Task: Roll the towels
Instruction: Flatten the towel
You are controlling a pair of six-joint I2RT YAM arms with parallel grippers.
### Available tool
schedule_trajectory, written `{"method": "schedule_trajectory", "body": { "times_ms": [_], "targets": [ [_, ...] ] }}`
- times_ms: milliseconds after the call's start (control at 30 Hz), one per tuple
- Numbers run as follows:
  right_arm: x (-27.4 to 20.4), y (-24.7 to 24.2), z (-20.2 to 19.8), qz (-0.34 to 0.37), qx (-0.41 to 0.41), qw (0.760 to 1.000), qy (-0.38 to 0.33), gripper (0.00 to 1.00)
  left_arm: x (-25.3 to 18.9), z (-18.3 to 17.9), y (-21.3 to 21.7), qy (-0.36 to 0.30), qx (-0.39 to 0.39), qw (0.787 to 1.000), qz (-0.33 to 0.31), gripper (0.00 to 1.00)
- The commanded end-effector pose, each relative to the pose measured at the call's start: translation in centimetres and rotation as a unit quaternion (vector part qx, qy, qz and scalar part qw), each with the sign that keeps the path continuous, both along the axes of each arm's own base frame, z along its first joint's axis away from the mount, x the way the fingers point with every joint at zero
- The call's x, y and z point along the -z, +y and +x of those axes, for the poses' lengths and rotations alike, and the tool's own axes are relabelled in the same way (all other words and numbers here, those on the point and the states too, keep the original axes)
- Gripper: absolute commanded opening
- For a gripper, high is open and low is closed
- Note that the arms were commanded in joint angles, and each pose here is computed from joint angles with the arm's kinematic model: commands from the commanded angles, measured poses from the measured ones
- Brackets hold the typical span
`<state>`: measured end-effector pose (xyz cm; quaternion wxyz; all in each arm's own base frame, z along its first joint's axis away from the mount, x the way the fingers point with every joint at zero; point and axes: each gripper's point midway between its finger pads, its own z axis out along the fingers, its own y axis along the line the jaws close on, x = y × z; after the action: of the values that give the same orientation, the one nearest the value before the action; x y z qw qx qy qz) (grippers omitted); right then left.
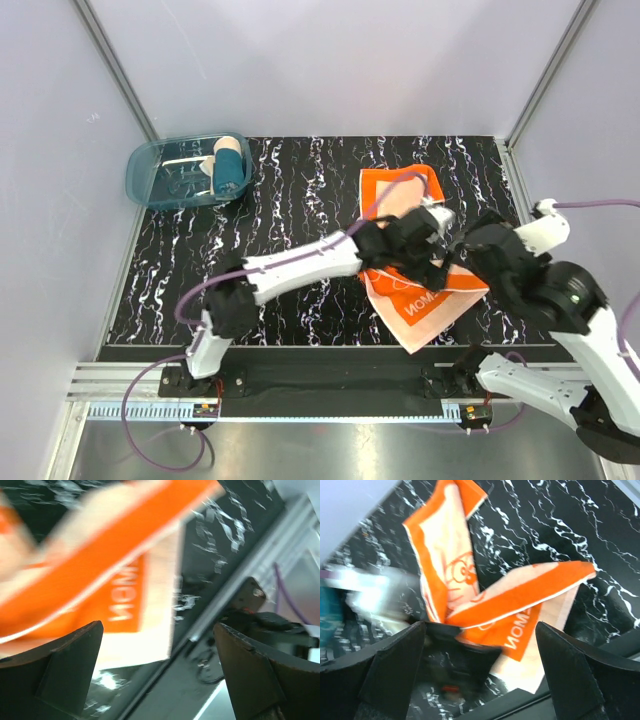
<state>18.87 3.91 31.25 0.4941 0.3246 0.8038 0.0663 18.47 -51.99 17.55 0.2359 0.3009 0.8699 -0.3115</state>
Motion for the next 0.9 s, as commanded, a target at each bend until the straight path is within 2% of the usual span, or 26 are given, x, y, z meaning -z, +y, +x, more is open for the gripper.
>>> {"method": "schedule_trajectory", "body": {
  "times_ms": [0, 33, 100, 133, 167, 233, 267, 300, 333, 367, 400, 433, 533, 567, 600, 667, 733, 867],
  "targets": [
    [2.7, -1.0, -1.1, -0.048, 0.011, 0.997, 0.059, 1.0, -7.2, 6.2, 4.8, -0.061, -0.048, 0.995, -0.069, 0.99],
    [2.7, -0.8, -0.9, -0.047, 0.007, 0.997, 0.057, 1.0, -5.6, 8.6, 7.1, -0.057, -0.073, 0.994, -0.053, 0.99],
    [2.8, -0.2, -0.2, -0.044, -0.003, 0.998, 0.055, 1.0, -5.2, 11.5, 9.1, -0.062, -0.1, 0.992, -0.054, 0.99],
    [2.9, 0.1, 0.1, -0.044, -0.007, 0.997, 0.057, 1.0, -4.3, 14.4, 11.2, -0.066, -0.125, 0.989, -0.044, 0.99],
    [2.7, 0.7, 0.7, -0.036, -0.012, 0.998, 0.049, 1.0, -3.9, 15.9, 11.9, -0.065, -0.133, 0.988, -0.044, 0.99],
    [3.1, 1.5, 1.0, -0.032, -0.032, 0.998, 0.05, 1.0, -0.8, 20.1, 13.9, -0.051, -0.159, 0.986, -0.021, 0.99],
    [2.9, 2.2, 1.5, -0.019, -0.041, 0.998, 0.037, 1.0, -1.8, 21.9, 13.7, -0.058, -0.164, 0.984, -0.034, 0.99],
    [3.5, 2.6, 1.5, -0.021, -0.052, 0.997, 0.044, 1.0, 1.3, 23.6, 13.7, -0.039, -0.167, 0.985, -0.016, 0.99],
    [3.8, 2.9, 1.7, -0.02, -0.057, 0.997, 0.047, 1.0, 2.1, 25.8, 14.6, -0.033, -0.182, 0.983, -0.017, 0.99],
    [4.1, 3.3, 1.9, -0.02, -0.062, 0.997, 0.05, 1.0, -0.2, 28.0, 14.2, -0.049, -0.189, 0.98, -0.039, 0.99],
    [4.4, 3.5, 2.0, -0.023, -0.066, 0.996, 0.055, 1.0, 3.8, 29.6, 14.0, -0.026, -0.196, 0.98, -0.02, 0.99],
    [4.9, 3.8, 2.1, -0.027, -0.071, 0.995, 0.065, 1.0, 4.0, 31.6, 14.8, -0.028, -0.21, 0.977, -0.025, 0.99],
    [5.8, 4.5, 2.3, -0.028, -0.083, 0.993, 0.075, 1.0, 6.3, 35.5, 14.7, -0.028, -0.225, 0.972, -0.061, 0.99],
    [5.8, 4.6, 2.4, -0.027, -0.085, 0.993, 0.073, 1.0, 5.9, 36.8, 14.1, -0.044, -0.223, 0.969, -0.096, 0.99],
    [6.1, 4.5, 2.4, -0.033, -0.086, 0.993, 0.078, 1.0, 7.7, 37.0, 14.0, -0.024, -0.229, 0.967, -0.106, 0.99],
    [6.1, 4.4, 2.5, -0.038, -0.084, 0.993, 0.077, 1.0, 7.7, 38.4, 14.2, -0.02, -0.236, 0.961, -0.145, 0.99],
    [6.0, 4.1, 2.6, -0.048, -0.082, 0.992, 0.078, 1.0, 9.3, 39.1, 14.6, 0.021, -0.257, 0.952, -0.163, 0.99],
    [5.5, 3.9, 3.0, -0.059, -0.081, 0.992, 0.075, 1.0, 10.5, 37.7, 13.3, 0.074, -0.234, 0.948, -0.201, 0.94]
  ]
}}
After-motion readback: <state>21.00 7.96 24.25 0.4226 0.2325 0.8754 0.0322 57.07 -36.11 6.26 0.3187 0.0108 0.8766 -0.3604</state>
